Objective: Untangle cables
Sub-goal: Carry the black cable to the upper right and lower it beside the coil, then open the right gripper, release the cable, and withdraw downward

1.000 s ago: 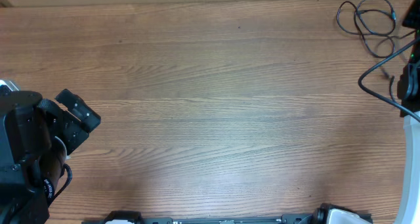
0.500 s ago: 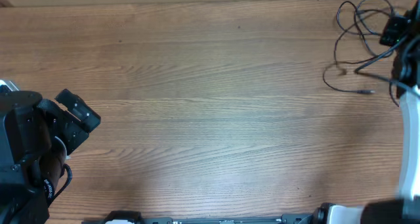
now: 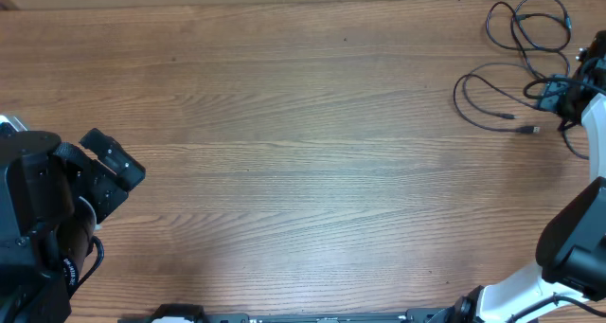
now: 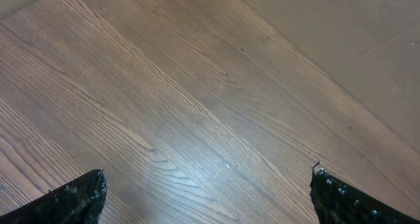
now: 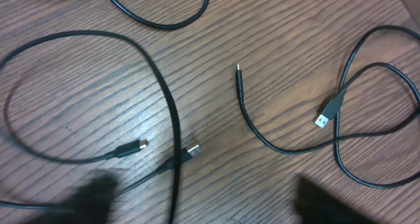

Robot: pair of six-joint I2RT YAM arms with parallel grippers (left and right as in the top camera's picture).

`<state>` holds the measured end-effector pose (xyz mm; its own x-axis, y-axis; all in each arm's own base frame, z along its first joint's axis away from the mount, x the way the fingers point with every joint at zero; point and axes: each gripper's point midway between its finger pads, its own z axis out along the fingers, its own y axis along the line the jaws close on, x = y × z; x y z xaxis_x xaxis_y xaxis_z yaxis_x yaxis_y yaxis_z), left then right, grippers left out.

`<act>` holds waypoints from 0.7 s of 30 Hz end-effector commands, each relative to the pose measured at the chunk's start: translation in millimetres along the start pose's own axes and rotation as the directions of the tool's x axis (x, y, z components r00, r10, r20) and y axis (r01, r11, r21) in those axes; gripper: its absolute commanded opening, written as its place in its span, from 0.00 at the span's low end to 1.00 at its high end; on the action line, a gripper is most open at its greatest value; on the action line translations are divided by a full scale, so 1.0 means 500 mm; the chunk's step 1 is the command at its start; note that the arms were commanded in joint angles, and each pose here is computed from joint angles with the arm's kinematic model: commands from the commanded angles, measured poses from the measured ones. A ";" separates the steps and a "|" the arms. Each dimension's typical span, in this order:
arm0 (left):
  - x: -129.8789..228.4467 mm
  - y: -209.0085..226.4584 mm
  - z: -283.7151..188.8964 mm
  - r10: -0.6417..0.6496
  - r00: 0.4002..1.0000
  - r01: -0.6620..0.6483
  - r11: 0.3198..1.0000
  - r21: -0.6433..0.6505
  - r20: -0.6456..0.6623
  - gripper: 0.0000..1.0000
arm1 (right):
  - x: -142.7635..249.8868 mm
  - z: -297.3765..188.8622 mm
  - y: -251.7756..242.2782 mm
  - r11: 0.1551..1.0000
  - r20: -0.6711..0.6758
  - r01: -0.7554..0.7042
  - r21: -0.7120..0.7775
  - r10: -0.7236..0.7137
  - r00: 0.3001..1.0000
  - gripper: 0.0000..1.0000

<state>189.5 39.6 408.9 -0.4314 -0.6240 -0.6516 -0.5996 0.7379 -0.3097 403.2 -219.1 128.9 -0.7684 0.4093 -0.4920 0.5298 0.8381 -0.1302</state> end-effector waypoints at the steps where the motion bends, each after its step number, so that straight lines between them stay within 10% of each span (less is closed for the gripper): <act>1: -0.007 0.006 -0.002 0.008 1.000 -0.008 1.000 -0.012 0.017 1.00 | -0.007 -0.013 -0.001 1.000 0.015 -0.018 -0.001 0.018 1.000 1.00; 21: -0.007 0.006 -0.002 0.008 1.000 -0.008 1.000 -0.013 0.016 1.00 | -0.007 -0.412 0.059 0.916 0.187 -0.072 -0.395 0.157 0.970 1.00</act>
<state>189.5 39.6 408.9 -0.4314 -0.6240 -0.6516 -0.5996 0.7379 -0.3097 359.6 -153.9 272.1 -0.6134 0.4671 -0.6368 0.4931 0.8564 0.1533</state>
